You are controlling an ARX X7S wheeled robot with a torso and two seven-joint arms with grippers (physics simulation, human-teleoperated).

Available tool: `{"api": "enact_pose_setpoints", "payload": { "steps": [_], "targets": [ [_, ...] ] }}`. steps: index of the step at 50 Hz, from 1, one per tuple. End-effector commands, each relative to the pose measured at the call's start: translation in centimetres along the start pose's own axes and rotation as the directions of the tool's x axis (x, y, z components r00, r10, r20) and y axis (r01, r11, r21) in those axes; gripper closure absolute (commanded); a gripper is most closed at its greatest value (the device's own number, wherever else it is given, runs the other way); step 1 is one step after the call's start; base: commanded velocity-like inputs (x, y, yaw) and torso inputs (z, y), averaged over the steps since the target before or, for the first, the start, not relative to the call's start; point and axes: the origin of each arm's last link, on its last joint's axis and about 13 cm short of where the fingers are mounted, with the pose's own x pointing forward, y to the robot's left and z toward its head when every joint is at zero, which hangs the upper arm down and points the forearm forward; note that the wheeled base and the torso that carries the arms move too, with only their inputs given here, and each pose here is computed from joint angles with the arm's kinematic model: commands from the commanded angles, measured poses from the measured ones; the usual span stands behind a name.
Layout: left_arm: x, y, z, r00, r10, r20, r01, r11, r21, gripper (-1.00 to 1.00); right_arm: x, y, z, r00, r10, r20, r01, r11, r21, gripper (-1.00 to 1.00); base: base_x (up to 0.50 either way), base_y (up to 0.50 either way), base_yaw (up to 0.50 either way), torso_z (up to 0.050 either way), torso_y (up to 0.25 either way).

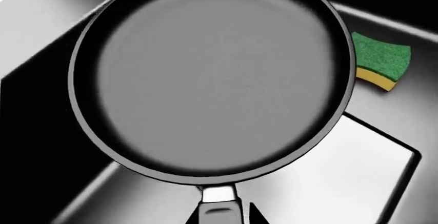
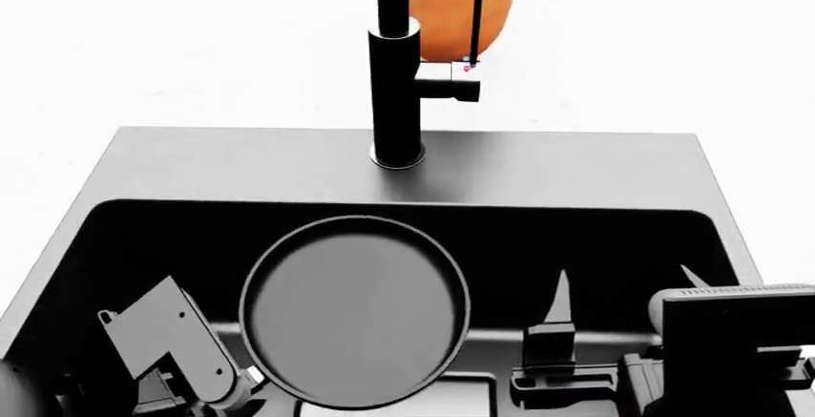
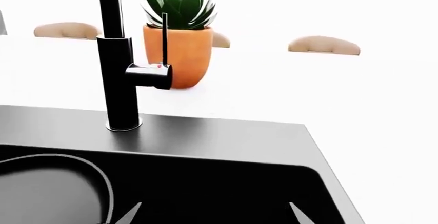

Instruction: Pick the pan and sponge and place them into the sink. Then turn on the water.

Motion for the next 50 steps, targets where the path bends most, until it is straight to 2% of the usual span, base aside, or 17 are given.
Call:
{"api": "enact_pose_setpoints", "payload": {
  "steps": [1,2,4,5,7,11,20,21,26,35,44,50],
  "targets": [
    [2.3,1.2,0.4,0.999,-0.038,0.008,0.037,0.998,0.042,1.0,0.1,0.1,-0.2,1.0,0.005,-0.014,-0.005,1.0,0.001,-1.0,0.0,0.0,0.0,0.0,0.0],
    [2.6,1.3,0.4,0.999,-0.038,0.001,0.038,0.999,0.033,1.0,0.1,0.1,-0.3,1.0,0.005,-0.014,-0.005,1.0,0.002,-1.0,0.0,0.0,0.0,0.0,0.0],
    [2.8,0.5,0.1,0.993,-0.121,0.004,0.121,0.989,0.086,1.0,0.1,0.0,-0.4,1.0,0.004,-0.017,-0.004,1.0,0.001,-1.0,0.0,0.0,0.0,0.005,0.005],
    [3.0,0.3,0.2,0.993,-0.12,-0.008,0.12,0.988,0.095,1.0,0.1,0.0,-0.3,1.0,0.004,-0.017,-0.004,1.0,0.001,-1.0,0.0,0.0,0.0,0.0,0.0],
    [3.5,0.8,0.0,0.995,-0.096,-0.026,0.098,0.993,0.072,1.0,0.1,0.0,-0.3,1.0,0.002,-0.015,-0.002,1.0,0.001,-1.0,0.0,0.0,0.0,0.0,0.0],
    [4.2,1.1,-0.4,0.989,-0.139,-0.054,0.142,0.989,0.051,1.0,0.1,0.1,-0.4,1.0,0.011,-0.019,-0.011,1.0,-0.001,-1.0,0.0,0.0,0.0,0.0,0.003],
    [6.8,1.8,-2.0,0.978,-0.171,-0.117,0.174,0.985,0.018,1.0,0.2,0.0,-0.6,1.0,0.011,-0.028,-0.011,1.0,0.002,-1.0,0.0,0.0,0.0,0.0,0.001],
    [7.5,1.8,-2.2,0.98,-0.148,-0.136,0.151,0.988,0.015,1.0,0.2,0.1,-0.8,0.999,0.024,-0.04,-0.024,1.0,-0.006,-1.0,0.0,0.0,0.0,0.0,0.0],
    [9.0,2.1,-2.9,0.976,-0.152,-0.153,0.152,0.988,-0.013,1.0,0.1,0.0,-0.5,0.999,0.012,-0.03,-0.012,1.0,-0.003,-1.0,0.0,0.0,0.0,0.002,0.002],
    [11.5,1.6,-3.8,0.964,-0.189,-0.188,0.182,0.982,-0.051,1.0,0.1,-0.1,-0.8,0.999,0.011,-0.04,-0.011,1.0,0.001,-1.0,0.0,0.0,0.0,0.0,0.001],
    [12.8,1.1,-4.4,0.953,-0.228,-0.197,0.217,0.973,-0.078,1.0,0.1,0.0,-0.8,0.998,0.019,-0.055,-0.018,1.0,0.004,-1.0,0.0,0.0,0.0,0.0,0.001],
    [12.8,0.9,-5.2,0.949,-0.241,-0.203,0.225,0.969,-0.102,1.0,0.0,-0.1,-1.1,0.997,0.023,-0.07,-0.023,1.0,0.004,-1.0,0.0,0.0,0.0,0.0,0.0]
  ]
}}
